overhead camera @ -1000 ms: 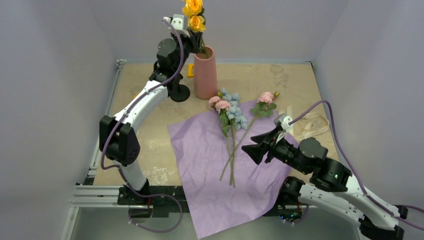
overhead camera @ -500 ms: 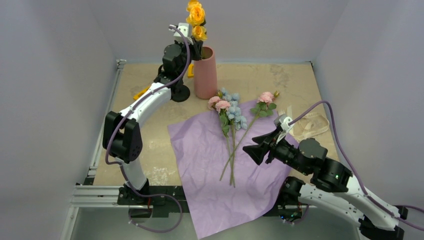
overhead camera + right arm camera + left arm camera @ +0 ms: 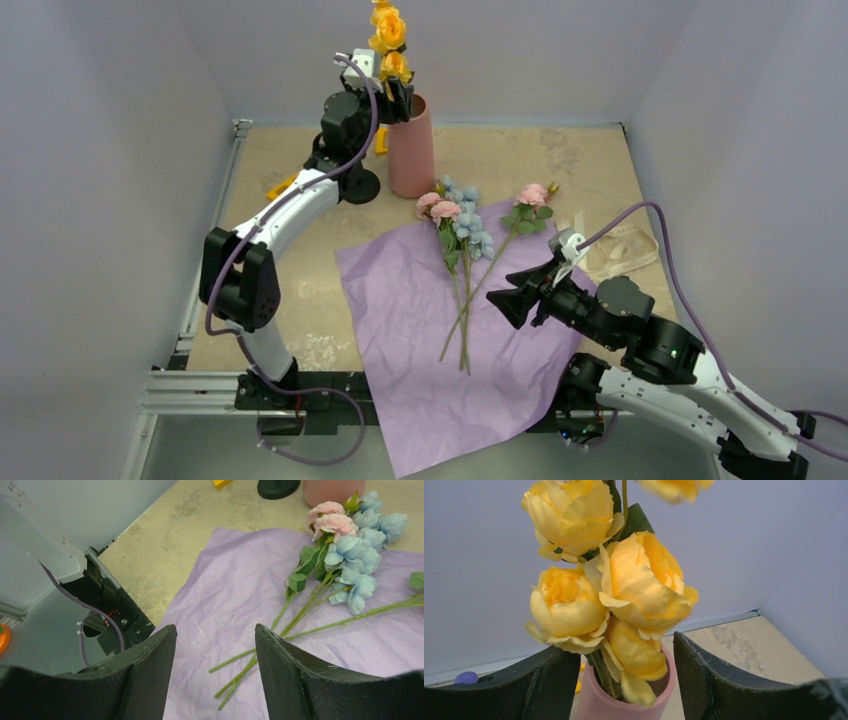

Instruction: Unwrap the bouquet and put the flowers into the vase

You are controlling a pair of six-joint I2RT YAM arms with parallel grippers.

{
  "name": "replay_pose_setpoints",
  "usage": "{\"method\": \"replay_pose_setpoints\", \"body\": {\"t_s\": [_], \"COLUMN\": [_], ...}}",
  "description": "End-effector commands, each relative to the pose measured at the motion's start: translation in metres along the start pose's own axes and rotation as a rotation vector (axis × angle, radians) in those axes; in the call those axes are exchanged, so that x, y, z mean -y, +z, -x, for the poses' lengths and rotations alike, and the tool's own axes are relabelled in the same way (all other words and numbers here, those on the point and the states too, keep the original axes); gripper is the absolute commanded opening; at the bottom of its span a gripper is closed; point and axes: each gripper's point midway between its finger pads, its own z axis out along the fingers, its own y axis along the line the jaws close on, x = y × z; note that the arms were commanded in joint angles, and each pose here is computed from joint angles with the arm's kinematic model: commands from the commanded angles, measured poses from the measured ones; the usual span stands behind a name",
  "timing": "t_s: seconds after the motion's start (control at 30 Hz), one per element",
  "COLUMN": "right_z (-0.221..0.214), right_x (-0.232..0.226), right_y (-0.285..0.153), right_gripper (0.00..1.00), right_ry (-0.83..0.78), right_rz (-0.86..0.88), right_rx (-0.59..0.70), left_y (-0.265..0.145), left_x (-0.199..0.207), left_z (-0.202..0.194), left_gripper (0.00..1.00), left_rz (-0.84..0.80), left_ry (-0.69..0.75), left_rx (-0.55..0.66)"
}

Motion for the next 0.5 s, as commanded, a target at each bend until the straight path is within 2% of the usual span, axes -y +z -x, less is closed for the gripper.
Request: {"method": "replay_pose_setpoints", "body": {"t_s": [0.0, 0.17, 0.23, 0.47], "right_z": [0.023, 0.027, 0.029, 0.035], "right_x": [-0.003, -0.004, -0.005, -0.007], "right_y": [-0.011, -0.014, -0.015, -0.018], "right_gripper": [0.63, 0.64, 0.64, 0.64], "right_ry": [-0.004, -0.002, -0.001, 0.02], "right_rz": [0.003, 0.007, 0.011, 0.012], "right_rx": [0.07, 0.081, 0.085, 0.102], "left_y": [-0.029, -0.064, -0.077, -0.128], "left_x": [0.005, 0.006, 0.007, 0.01], "left_z": [0.076, 0.106, 0.119, 0.175], "left_gripper": [0.73, 0.8, 0.88, 0.91], "left_rz": [-0.001, -0.003, -0.004, -0.003], "left_ry": [-0.024, -0.044, -0.039, -0.055], "left_rx": [0.16, 0.215, 0.228, 0.324]}}
